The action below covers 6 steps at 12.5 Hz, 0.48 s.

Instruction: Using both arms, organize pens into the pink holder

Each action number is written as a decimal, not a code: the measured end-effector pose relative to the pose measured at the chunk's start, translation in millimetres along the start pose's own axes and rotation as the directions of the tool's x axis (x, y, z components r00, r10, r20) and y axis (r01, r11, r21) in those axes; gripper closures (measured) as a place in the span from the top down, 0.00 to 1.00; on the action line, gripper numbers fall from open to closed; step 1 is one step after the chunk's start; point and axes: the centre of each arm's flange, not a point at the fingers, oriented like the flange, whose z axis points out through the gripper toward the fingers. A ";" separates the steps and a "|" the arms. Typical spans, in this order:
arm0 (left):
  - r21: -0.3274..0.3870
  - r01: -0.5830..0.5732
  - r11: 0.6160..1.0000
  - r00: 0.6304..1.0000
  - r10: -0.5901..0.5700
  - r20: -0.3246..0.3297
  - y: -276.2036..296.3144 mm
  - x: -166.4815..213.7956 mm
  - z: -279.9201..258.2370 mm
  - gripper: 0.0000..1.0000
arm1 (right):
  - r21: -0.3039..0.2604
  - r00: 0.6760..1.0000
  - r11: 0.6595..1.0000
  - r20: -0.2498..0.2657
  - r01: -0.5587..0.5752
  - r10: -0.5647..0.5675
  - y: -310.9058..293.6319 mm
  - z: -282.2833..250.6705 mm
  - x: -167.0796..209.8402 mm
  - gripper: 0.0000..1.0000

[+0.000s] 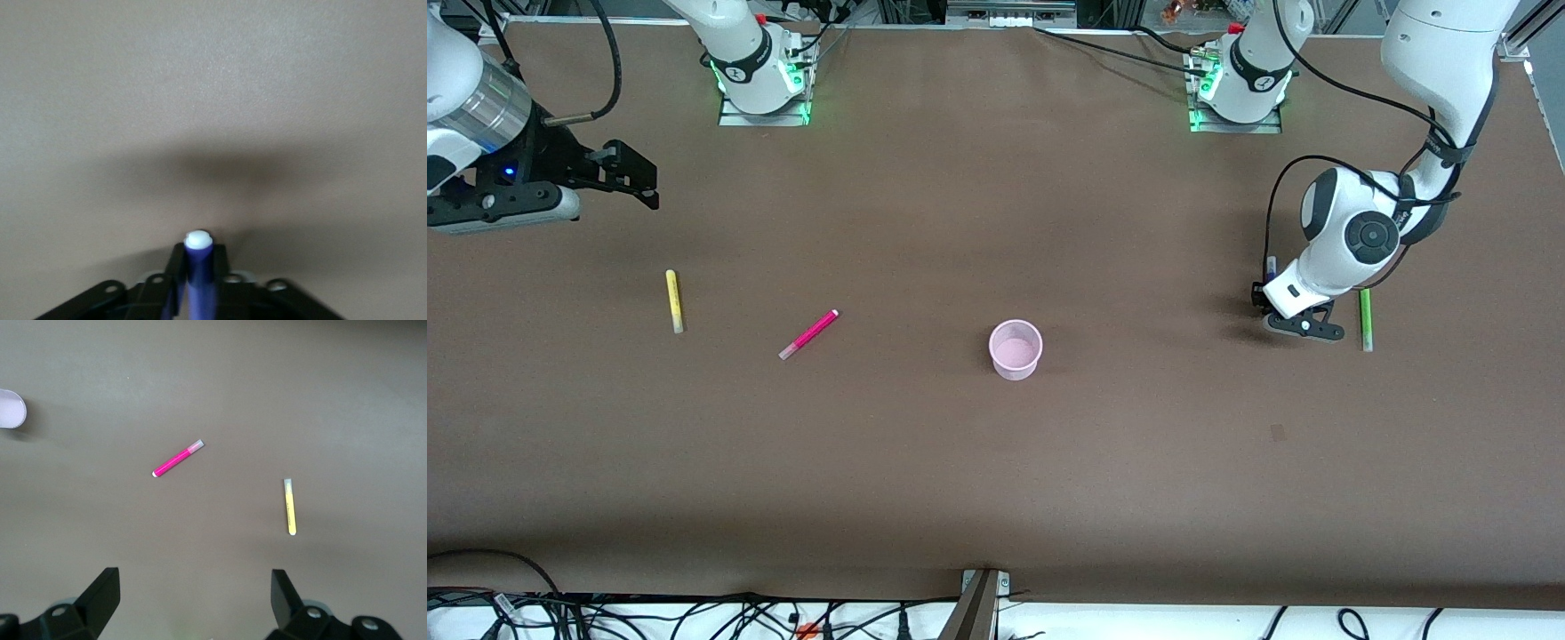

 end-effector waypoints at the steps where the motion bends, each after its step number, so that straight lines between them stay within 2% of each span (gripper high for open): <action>1: 0.000 0.003 1.000 1.000 -0.003 0.001 -1.1 -0.3 0.4 0.19 | -0.005 1.000 1.000 0.018 0.002 -0.002 0.5 8.4 3.6 1.00; 4: 0.002 0.001 1.000 1.000 -0.001 0.020 -1.5 3.7 -5.9 0.19 | -0.075 0.988 0.996 0.152 0.051 -0.039 -10.5 63.4 22.0 1.00; 6: 0.010 -0.011 1.000 0.996 0.010 0.087 0.6 22.1 -36.0 0.19 | -0.103 0.980 0.990 0.186 0.092 -0.072 -28.8 77.9 26.3 1.00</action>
